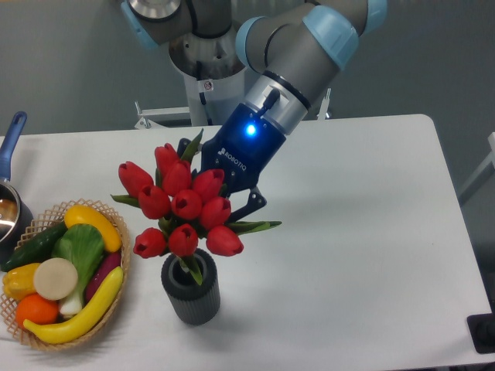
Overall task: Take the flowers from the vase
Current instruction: 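Lift the gripped tulips up out of the black vase, then carry the tulip bunch away from the vase, holding it raised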
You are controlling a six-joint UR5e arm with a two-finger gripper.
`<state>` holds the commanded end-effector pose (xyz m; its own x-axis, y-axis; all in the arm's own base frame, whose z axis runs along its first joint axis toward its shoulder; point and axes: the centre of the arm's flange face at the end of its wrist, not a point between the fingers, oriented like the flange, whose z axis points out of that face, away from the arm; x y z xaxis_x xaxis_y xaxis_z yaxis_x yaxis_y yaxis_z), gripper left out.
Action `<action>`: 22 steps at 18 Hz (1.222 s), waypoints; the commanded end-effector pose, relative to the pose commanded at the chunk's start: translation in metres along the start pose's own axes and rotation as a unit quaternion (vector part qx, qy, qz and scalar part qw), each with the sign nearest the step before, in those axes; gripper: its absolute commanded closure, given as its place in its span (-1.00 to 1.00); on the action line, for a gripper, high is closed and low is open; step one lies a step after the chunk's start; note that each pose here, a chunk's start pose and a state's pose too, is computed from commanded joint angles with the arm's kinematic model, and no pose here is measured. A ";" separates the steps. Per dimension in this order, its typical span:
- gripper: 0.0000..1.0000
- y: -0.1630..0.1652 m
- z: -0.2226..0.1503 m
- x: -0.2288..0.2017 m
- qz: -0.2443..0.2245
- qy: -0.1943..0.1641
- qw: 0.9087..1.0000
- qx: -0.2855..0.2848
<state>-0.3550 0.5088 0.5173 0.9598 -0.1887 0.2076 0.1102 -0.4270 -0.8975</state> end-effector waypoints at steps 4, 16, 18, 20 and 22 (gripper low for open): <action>0.17 -0.016 -0.013 -0.005 -0.003 -0.013 1.000 0.009; 0.16 -0.019 -0.064 -0.050 0.015 -0.069 0.997 0.018; 0.16 -0.015 -0.069 -0.062 0.019 -0.076 0.997 0.018; 0.16 -0.012 -0.078 -0.071 0.017 -0.083 0.996 0.019; 0.16 -0.010 -0.084 -0.079 0.022 -0.089 0.996 0.019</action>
<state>-0.4535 0.4536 0.5422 0.9941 -0.0451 0.0983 0.0734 -0.3867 -0.9193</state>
